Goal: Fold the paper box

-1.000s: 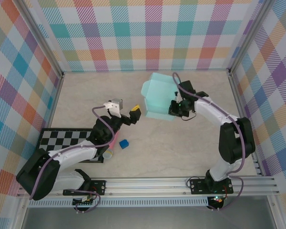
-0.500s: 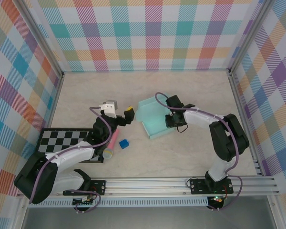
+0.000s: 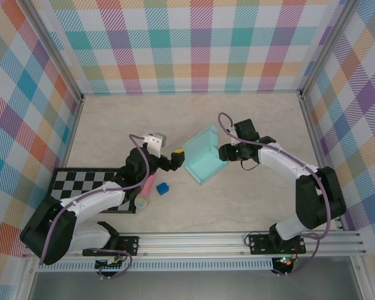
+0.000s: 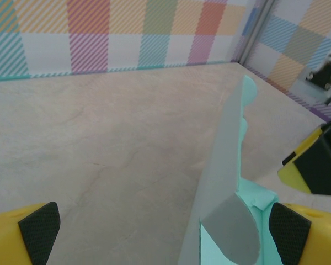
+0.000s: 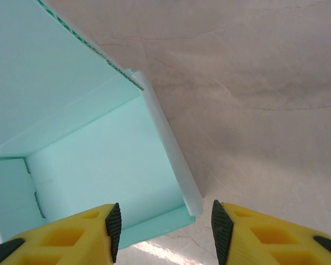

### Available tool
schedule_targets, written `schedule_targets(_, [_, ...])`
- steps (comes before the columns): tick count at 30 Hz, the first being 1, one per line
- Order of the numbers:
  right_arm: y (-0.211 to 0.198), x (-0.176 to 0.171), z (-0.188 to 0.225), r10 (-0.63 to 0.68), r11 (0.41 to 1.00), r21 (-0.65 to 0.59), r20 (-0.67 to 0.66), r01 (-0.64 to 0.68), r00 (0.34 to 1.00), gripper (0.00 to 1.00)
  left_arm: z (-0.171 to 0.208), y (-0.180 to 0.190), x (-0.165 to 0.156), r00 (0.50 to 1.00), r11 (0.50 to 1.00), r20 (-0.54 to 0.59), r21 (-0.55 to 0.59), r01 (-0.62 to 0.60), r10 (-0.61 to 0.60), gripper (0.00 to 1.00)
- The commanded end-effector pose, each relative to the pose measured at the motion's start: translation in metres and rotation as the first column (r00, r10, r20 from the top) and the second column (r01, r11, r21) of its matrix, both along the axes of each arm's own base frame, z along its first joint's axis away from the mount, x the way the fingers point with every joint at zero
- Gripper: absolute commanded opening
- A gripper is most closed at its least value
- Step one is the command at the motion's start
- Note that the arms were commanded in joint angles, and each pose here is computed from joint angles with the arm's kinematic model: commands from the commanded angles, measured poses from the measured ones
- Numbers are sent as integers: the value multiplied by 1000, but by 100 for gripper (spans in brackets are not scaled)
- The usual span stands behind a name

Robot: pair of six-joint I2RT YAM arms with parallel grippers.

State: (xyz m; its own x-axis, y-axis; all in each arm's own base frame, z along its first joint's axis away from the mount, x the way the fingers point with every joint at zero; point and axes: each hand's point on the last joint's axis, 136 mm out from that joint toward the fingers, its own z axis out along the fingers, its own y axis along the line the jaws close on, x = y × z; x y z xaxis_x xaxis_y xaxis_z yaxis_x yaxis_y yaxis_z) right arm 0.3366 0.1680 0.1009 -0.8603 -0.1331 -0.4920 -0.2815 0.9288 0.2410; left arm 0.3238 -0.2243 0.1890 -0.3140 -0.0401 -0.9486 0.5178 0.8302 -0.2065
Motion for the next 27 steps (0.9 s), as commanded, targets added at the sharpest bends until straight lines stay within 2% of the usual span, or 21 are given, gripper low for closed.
schedule_targets(1, [-11,-15,2,64,998,-4,-20,-64,998,49,-15,-5,-7,998,999,-50,8,49,-48,100])
schedule_targets(4, [-15,-16,12,175,983,-73,53,-171,983,50,-23,-4,-6,997,999,-59,33,42,-40,100])
schedule_targets(6, [-15,-16,16,292,951,-136,100,-278,951,51,-26,-8,-6,996,996,-58,55,68,-65,100])
schedule_targets(8, [-5,-26,15,497,863,-184,140,-470,857,52,-29,-12,-7,995,994,-64,68,83,-79,100])
schedule_targets(10, [-2,-30,12,611,787,-236,162,-570,775,53,-32,-14,-7,994,994,-73,64,87,-82,100])
schedule_targets(14, [-5,-17,2,713,689,-386,209,-613,670,52,-36,-23,-8,992,993,-82,64,100,-95,95])
schedule_targets(16, [-7,-5,-3,722,675,-440,226,-592,654,51,-37,-25,-5,994,994,-85,73,79,-73,93])
schedule_targets(18, [-2,-2,-9,745,652,-439,219,-619,630,48,-39,-25,-4,995,996,-92,65,55,-49,92])
schedule_targets(21, [8,4,-6,753,651,-401,230,-645,617,43,-39,-22,-3,994,999,-105,36,27,-23,92])
schedule_targets(24, [10,9,-6,747,657,-358,191,-663,637,35,-43,-19,-2,992,1000,-129,22,-10,13,89])
schedule_targets(25, [9,13,-4,720,688,-319,185,-652,669,35,-46,-17,-1,990,999,-136,30,-27,30,89])
schedule_targets(26, [8,18,5,660,749,-233,193,-620,726,35,-48,-17,-1,990,999,-137,35,-32,37,88])
schedule_targets(27, [7,22,19,580,814,-100,199,-573,790,36,-49,-18,-1,990,999,-136,42,-34,40,88])
